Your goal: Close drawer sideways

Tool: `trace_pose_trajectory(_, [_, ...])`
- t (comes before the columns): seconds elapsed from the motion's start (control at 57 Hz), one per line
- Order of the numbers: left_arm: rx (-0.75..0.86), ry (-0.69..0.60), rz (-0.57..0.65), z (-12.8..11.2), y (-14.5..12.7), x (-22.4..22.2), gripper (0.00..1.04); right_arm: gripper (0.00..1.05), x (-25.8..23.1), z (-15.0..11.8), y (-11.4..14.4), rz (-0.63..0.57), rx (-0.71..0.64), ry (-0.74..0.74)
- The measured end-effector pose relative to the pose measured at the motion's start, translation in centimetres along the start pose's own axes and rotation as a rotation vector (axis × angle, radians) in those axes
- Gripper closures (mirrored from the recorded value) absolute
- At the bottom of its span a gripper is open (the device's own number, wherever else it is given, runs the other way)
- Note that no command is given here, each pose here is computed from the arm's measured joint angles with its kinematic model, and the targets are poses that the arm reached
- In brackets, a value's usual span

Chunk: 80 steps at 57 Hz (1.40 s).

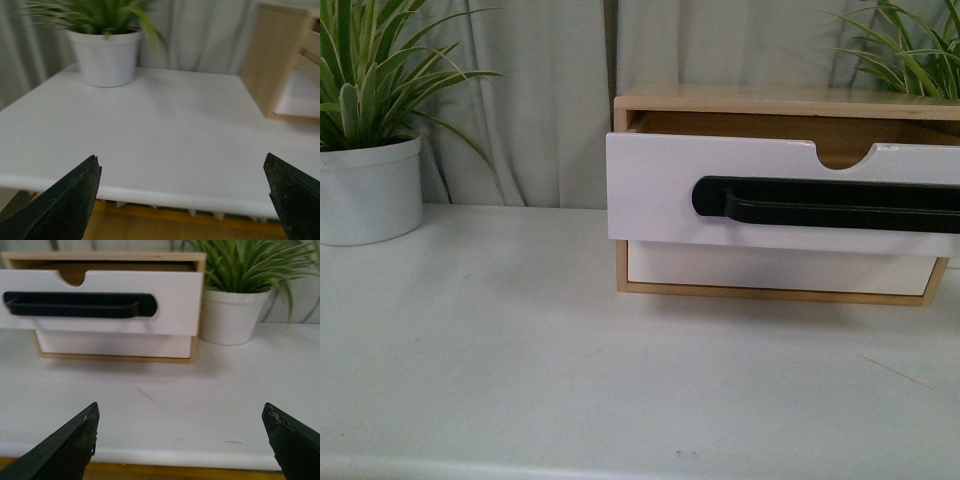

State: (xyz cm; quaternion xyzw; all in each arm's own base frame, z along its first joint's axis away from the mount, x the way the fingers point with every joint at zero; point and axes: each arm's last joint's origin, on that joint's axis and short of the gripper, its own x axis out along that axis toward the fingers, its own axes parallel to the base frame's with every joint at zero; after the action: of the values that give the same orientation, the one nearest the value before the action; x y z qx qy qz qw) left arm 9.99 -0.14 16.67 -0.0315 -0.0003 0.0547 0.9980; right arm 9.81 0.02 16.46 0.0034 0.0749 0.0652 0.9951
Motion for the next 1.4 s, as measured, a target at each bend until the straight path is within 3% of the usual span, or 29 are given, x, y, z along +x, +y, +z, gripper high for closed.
trace_pose_trajectory(0.088, [-0.074, 0.018, 0.074, 0.6, -0.8, 0.7, 0.06, 0.09, 0.5, 0.3, 0.0, 0.103, 0.027, 0.121])
trace_pose_trajectory(0.175, [-0.174, 0.073, 0.024, 2.1, -2.3, 2.6, 0.06, 0.09, 1.3, 1.7, -0.2, 0.158, -0.013, 0.152])
trace_pose_trajectory(0.333, [-0.298, 0.136, -0.035, 3.5, -4.1, 5.6, 0.06, 0.09, 3.1, 3.2, -0.8, 0.15, -0.148, 0.155])
trace_pose_trajectory(0.509, [-0.426, 0.216, -0.096, 3.4, -6.1, 8.3, 0.06, 0.09, 5.4, 3.9, -1.3, 0.138, -0.361, 0.144])
trace_pose_trajectory(0.754, [-0.498, 0.235, -0.201, 4.6, -10.1, 11.2, 0.06, 0.09, 9.0, 5.3, -1.4, 0.143, -0.573, 0.106])
trace_pose_trajectory(0.982, [-0.495, 0.266, -0.287, 4.9, -13.6, 13.5, 0.06, 0.09, 12.1, 6.1, -1.2, 0.158, -0.632, 0.094])
trace_pose_trajectory(1.404, [-0.465, 0.277, -0.362, 5.6, -16.7, 17.4, 0.06, 0.09, 16.7, 7.0, -1.1, 0.159, -0.648, 0.09])
